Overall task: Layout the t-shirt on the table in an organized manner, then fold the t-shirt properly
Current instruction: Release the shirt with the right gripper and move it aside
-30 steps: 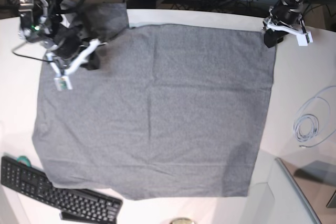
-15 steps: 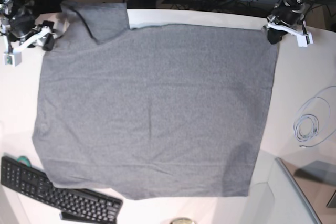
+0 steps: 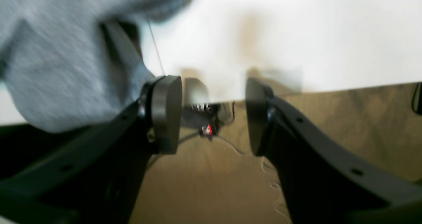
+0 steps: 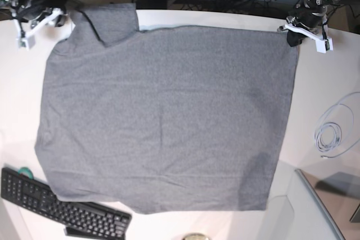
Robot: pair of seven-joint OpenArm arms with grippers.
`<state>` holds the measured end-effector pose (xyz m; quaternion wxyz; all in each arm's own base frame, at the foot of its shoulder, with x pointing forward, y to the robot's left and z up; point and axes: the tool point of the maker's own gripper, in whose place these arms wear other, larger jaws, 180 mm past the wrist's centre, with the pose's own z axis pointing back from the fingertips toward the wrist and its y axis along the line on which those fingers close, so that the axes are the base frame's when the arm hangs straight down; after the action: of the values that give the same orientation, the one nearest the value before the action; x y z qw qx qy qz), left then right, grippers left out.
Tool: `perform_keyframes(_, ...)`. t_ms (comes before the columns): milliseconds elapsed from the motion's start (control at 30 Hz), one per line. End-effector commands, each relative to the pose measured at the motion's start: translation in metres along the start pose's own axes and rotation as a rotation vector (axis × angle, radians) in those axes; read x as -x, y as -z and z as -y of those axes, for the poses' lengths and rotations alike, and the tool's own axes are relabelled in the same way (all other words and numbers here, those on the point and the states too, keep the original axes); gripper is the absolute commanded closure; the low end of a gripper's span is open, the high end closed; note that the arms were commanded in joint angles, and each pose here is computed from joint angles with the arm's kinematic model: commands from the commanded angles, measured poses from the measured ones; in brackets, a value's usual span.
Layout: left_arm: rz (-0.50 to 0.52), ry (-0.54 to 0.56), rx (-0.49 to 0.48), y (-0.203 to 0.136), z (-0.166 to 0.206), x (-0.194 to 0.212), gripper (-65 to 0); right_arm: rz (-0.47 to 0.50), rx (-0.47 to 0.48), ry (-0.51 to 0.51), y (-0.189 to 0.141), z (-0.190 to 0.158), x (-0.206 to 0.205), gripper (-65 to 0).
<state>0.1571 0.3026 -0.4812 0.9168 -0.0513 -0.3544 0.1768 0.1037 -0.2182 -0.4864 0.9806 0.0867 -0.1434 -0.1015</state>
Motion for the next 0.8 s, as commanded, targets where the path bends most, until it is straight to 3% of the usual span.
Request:
perform_keyframes(0, 0.037, 0.013, 0.003, -0.002, -0.002, -0.013, 0.0, 0.023, -0.018, -0.029, -0.002, -0.005, -0.007, -28.7)
perform_keyframes(133, 0.036, 0.017, 0.001, -0.003, -0.003, -0.013, 0.0, -0.003, -0.065, -0.072, 0.005, -0.027, -0.001, -28.7)
perform_keyframes(333, 0.035, 0.017, -0.002, -0.003, -0.004, -0.013, 0.0, -0.005, -0.071, -0.075, 0.006, -0.03, 0.0, -26.7)
perform_keyframes(367, 0.035, 0.017, -0.002, -0.003, -0.004, -0.013, 0.0, -0.008, -0.071, -0.075, 0.006, -0.03, 0.0, -23.4)
perform_keyframes(500, 0.037, 0.016, -0.001, -0.003, -0.004, -0.013, 0.0, -0.031, -0.071, -0.072, 0.005, -0.029, 0.011, 0.0)
perform_keyframes(567, 0.037, 0.016, -0.001, -0.003, -0.004, -0.013, 0.0, -0.034, -0.072, -0.071, 0.004, -0.029, 0.013, -0.8)
perform_keyframes(633, 0.038, 0.018, -0.001, -0.003, -0.004, -0.014, 0.0, -0.035, -0.073, -0.068, 0.003, -0.029, 0.016, -8.6)
perform_keyframes(767, 0.039, 0.021, -0.006, -0.003, -0.006, -0.015, 0.0, 0.06, -0.049, -0.047, -0.016, -0.027, -0.005, -26.9)
